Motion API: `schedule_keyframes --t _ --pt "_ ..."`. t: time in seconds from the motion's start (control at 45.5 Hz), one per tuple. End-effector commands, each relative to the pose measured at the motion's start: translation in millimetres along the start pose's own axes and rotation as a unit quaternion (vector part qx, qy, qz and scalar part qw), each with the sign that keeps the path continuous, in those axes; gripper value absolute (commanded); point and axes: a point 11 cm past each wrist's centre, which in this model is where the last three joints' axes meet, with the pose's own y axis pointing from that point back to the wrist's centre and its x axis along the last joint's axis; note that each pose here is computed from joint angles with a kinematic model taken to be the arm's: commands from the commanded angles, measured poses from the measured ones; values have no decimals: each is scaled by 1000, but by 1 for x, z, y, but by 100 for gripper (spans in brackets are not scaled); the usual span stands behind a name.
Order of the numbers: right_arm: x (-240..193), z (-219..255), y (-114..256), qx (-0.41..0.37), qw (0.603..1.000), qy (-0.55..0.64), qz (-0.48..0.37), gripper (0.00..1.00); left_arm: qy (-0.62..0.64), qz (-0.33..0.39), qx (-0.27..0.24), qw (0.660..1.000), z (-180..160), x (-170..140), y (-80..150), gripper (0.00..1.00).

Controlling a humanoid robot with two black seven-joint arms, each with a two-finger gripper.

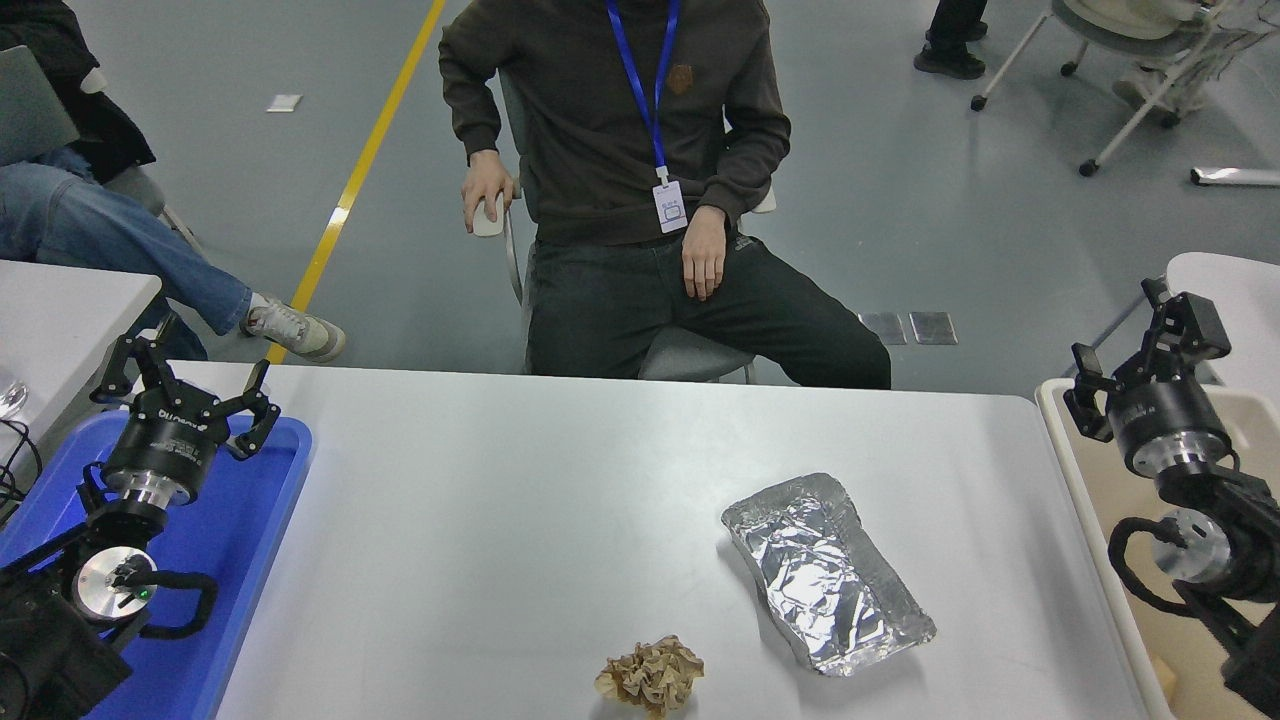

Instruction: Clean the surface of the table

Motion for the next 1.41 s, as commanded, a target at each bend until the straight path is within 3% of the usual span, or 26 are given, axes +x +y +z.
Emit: schedule_keyframes --t 0.0,0.352,0.418,0.571,0.857,1.055,1.385 --pt "33 -19 -2 -19 997 78 3 99 0 0 0 1000 0 0 0 100" --pt "21 -51 -17 -34 965 248 -82 99 0 0 0 1000 0 0 0 100" --pt "7 -49 -19 -43 932 333 -135 99 0 0 -1 1000 0 0 0 100" --pt "-13 -38 -14 -78 806 518 -276 99 0 0 0 1000 0 0 0 100" --pt "-38 -55 -16 -77 671 630 -383 99 0 0 0 1000 0 0 0 100" --pt "-56 -51 -13 -78 611 658 -432 99 0 0 0 1000 0 0 0 100" --pt "-129 14 20 -89 536 628 -557 98 0 0 0 1000 0 0 0 100"
